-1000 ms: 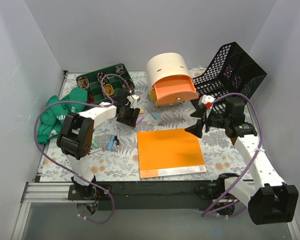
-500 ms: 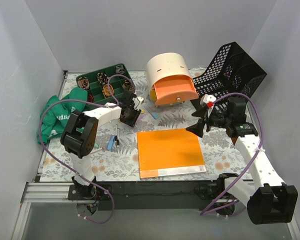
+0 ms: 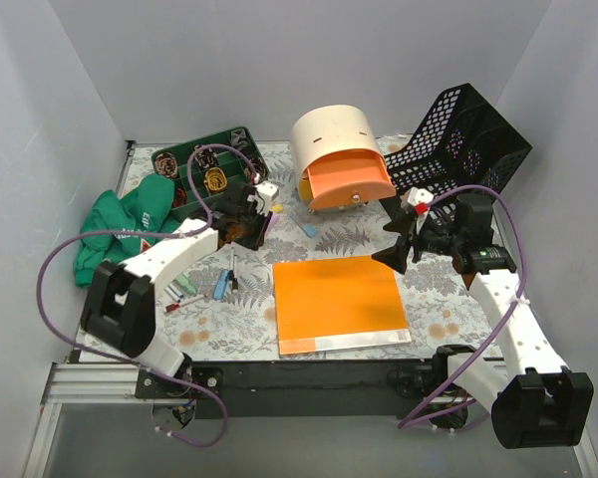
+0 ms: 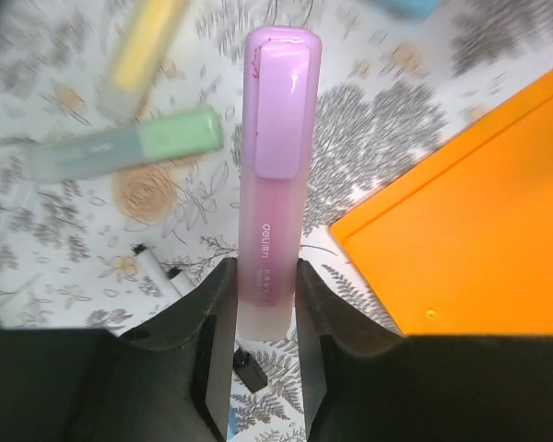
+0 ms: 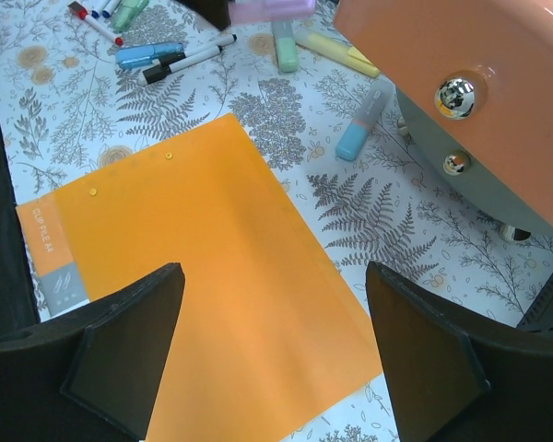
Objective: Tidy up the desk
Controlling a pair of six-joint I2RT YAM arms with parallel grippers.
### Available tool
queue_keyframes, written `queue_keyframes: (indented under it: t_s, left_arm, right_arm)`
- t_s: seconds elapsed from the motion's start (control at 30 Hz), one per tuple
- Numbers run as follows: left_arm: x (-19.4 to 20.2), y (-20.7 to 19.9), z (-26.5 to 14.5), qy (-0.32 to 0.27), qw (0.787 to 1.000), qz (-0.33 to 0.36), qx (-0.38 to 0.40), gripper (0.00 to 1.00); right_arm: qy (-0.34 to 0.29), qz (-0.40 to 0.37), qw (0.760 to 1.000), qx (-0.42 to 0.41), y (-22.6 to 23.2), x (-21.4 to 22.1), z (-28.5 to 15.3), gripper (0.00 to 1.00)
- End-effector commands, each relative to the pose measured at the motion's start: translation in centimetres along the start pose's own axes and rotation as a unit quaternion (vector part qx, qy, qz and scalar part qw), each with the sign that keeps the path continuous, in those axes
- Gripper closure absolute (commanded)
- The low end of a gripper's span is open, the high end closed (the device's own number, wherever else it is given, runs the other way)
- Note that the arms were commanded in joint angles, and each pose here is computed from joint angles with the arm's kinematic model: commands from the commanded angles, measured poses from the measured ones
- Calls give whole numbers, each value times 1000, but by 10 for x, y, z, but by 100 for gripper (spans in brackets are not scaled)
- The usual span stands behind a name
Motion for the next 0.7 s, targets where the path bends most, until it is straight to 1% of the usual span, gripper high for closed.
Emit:
queue_keyframes:
  t_s: [0.0, 0.07, 0.1, 0.17, 0.2, 0.23, 0.27, 0.3, 0.33, 0.4, 0.47, 0.5, 0.53, 0.57, 0.6, 0.67]
  left_arm:
    - [-52, -9, -69, -136, 990, 27, 23, 100]
    - [-70, -10, -94, -178, 983, 37, 24, 100]
    - [-87, -12, -109, -203, 978, 40, 26, 100]
    - [-109, -19, -132, -241, 968, 50, 45, 100]
    - [-131, -21, -152, -275, 958, 58, 51, 100]
    - [-141, -28, -163, -290, 952, 67, 72, 100]
    - [-150, -30, -164, -297, 949, 75, 80, 100]
    - [-170, -36, -184, -326, 937, 88, 93, 100]
    - [-178, -40, -189, -335, 931, 98, 106, 100]
    - [-200, -50, -192, -347, 919, 122, 138, 100]
    - [-212, -58, -188, -349, 913, 136, 162, 100]
    - [-216, -59, -169, -334, 917, 137, 170, 100]
    - [-227, -62, -174, -344, 911, 144, 175, 100]
    - [-230, -65, -170, -343, 910, 148, 181, 100]
    - [-233, -68, -155, -332, 912, 150, 187, 100]
    - [-244, -76, -152, -338, 908, 156, 192, 100]
  right_arm:
    - [-14, -10, 1000, -8, 4, -5, -2, 11]
    - [-13, -10, 1000, -7, 4, -5, -3, 11]
    - [-14, -11, 1000, -7, 4, -5, -3, 11]
    - [-13, -11, 1000, -5, 3, -4, -3, 11]
    - [-13, -13, 1000, -4, 3, -5, -3, 11]
    - [-13, -14, 1000, -4, 3, -5, -4, 11]
    - [-14, -15, 1000, -3, 3, -5, -4, 11]
    - [-14, -15, 1000, -2, 3, -5, -4, 11]
    - [-14, -15, 1000, -3, 3, -6, -4, 11]
    - [-15, -16, 1000, -2, 3, -6, -5, 11]
    - [-15, -15, 1000, -3, 4, -6, -4, 11]
    - [-16, -16, 1000, -2, 3, -6, -5, 11]
    - [-16, -18, 1000, -1, 4, -7, -5, 11]
    - [-16, -19, 1000, -1, 4, -7, -6, 11]
    - [-16, -18, 1000, 0, 3, -7, -6, 11]
    - [-17, -20, 1000, 0, 3, -8, -6, 11]
Point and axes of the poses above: each gripper's point midway between its finger pads, its own z axis out along the fingers, its own y axis along the line the jaws close on, x = y × z, the point moved 3 cm from there along -z, back along the fingers
